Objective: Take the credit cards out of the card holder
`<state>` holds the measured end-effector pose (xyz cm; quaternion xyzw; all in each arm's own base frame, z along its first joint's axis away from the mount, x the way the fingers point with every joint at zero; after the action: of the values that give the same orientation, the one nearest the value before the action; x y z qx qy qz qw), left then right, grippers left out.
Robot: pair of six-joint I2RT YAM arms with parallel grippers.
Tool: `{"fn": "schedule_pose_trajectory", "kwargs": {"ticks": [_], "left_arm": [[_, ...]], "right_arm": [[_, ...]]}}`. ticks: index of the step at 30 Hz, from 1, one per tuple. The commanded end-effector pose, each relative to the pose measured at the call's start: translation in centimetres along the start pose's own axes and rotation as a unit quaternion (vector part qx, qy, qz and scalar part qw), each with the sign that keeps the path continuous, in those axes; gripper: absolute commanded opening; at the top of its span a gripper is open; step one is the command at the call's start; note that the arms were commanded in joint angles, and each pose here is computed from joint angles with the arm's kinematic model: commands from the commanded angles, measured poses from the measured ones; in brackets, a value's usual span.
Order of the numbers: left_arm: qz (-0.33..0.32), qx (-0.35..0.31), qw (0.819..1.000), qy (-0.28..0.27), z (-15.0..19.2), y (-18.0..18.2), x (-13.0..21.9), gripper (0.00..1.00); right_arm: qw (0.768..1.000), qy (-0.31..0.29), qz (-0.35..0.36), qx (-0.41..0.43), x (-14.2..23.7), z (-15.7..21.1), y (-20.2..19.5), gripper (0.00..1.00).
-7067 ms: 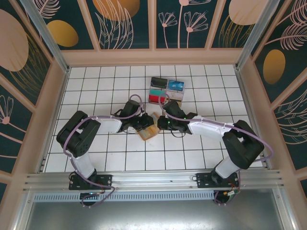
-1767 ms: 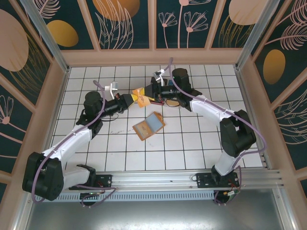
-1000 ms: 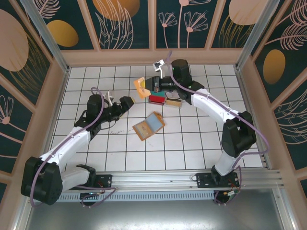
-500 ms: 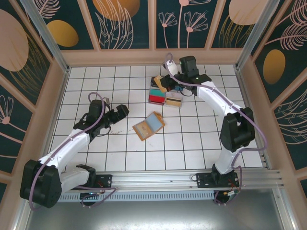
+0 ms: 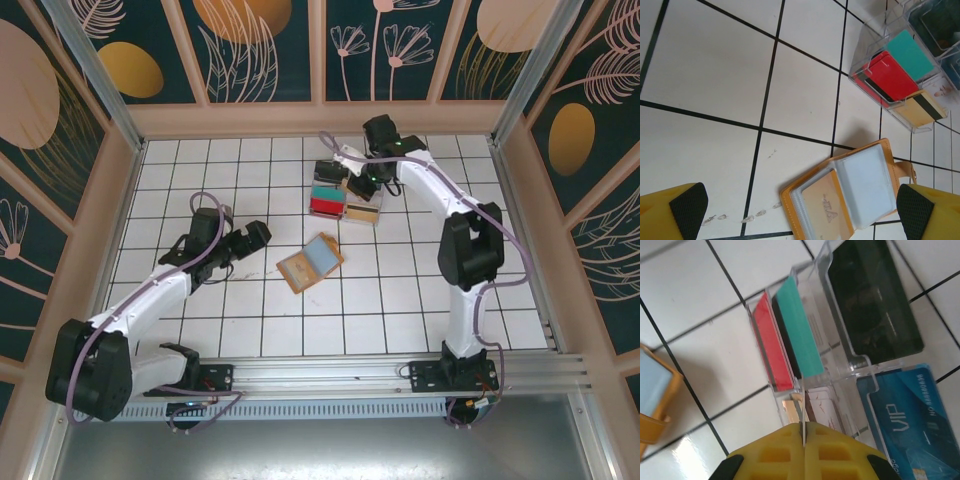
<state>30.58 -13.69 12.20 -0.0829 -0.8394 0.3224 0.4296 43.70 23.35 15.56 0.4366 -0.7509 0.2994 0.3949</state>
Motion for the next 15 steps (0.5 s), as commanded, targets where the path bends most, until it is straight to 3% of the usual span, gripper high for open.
{"fn": "schedule_pose_trajectory", "kwargs": {"ticks": [1,6,15], "left_arm": [[0.027,-0.012,1.0,0.0,-0.6,-1.3,-0.3,0.99],[0.027,-0.019,0.999,0.018,-0.5,-1.5,-1.0,0.99],[0.023,-0.014,0.999,0.044,0.4,-1.0,-2.1,0.99]], "right_arm": [[0.998,0.056,-0.015,0.038,0.4,2.1,0.4,0.0],[0.993,0.095,-0.017,0.065,-1.3,4.0,0.4,0.0],[0.992,0.064,-0.036,0.105,-2.2,3.0,1.2,0.0]]}}
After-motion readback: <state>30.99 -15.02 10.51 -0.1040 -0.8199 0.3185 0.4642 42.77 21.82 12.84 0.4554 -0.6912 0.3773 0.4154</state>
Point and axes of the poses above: each hand's point on the last joint's axis, 136 mm out from that joint toward the fingers, its own x axis back along the fingers, its own y axis along the line the jaws close on, z = x × y, the point moved 1 cm from there along x, back along the fingers
